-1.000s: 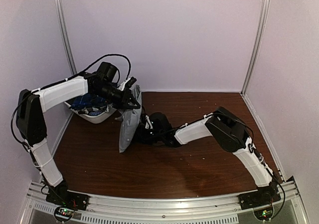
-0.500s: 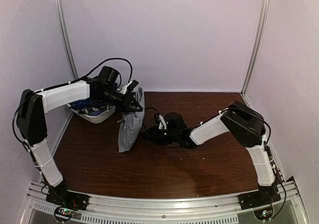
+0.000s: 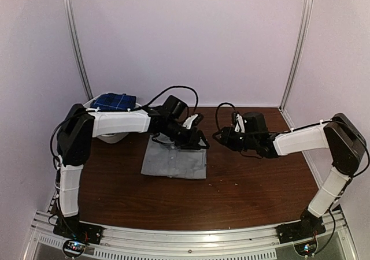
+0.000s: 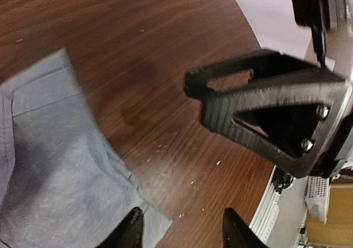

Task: Fold and stack the long sleeve shirts
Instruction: Turn over the square-folded shirt at the center of the board, then move the square-folded shirt to the center of the board.

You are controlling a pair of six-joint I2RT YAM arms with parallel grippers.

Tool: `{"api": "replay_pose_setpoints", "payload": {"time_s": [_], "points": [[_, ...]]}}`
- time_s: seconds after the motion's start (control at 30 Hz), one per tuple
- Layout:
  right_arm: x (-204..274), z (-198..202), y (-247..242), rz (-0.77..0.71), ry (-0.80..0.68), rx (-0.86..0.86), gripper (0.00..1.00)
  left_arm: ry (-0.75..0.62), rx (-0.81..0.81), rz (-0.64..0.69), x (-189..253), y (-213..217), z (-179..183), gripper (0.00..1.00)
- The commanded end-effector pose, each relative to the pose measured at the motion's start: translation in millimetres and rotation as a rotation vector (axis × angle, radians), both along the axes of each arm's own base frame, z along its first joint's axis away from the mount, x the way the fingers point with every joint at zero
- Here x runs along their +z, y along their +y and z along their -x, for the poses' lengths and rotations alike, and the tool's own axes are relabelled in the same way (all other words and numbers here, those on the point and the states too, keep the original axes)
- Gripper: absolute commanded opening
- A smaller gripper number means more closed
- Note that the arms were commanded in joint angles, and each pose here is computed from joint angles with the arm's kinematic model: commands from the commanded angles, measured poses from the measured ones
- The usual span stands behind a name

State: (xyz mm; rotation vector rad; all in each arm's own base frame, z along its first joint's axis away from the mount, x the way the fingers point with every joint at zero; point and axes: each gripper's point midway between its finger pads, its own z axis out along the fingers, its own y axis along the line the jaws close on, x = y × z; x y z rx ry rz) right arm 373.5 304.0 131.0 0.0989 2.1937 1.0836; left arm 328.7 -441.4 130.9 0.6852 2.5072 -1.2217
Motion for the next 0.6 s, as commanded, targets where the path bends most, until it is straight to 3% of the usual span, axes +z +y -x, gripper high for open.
{"api": "replay_pose_setpoints", "payload": {"time_s": [0.0, 0.07, 0.23, 0.43, 0.57], "points": [[-23.9, 8.0, -36.3, 0.183, 0.041, -0.039, 0.52, -0.101, 0.052, 0.059, 29.3, -42.7, -13.2, 0.59], [-24.6, 7.9, -38.3, 0.206, 0.039, -0.037, 0.57, -0.155, 0.103, 0.034, 40.0, -31.9, -25.9, 0.65], [-29.4, 5.5, -26.9, 0.248, 0.038, -0.008, 0.65, -0.217, 0.274, -0.047, 54.5, 33.4, -52.9, 0.66], [-44.3, 4.4, 5.4, 0.317, 0.051, 0.051, 0.64, -0.183, 0.439, -0.198, 15.3, 137.0, -62.3, 0.64], [-54.1, 3.6, 20.3, 0.338, 0.068, 0.071, 0.59, -0.151, 0.463, -0.259, -11.5, 178.2, -55.4, 0.61]]}}
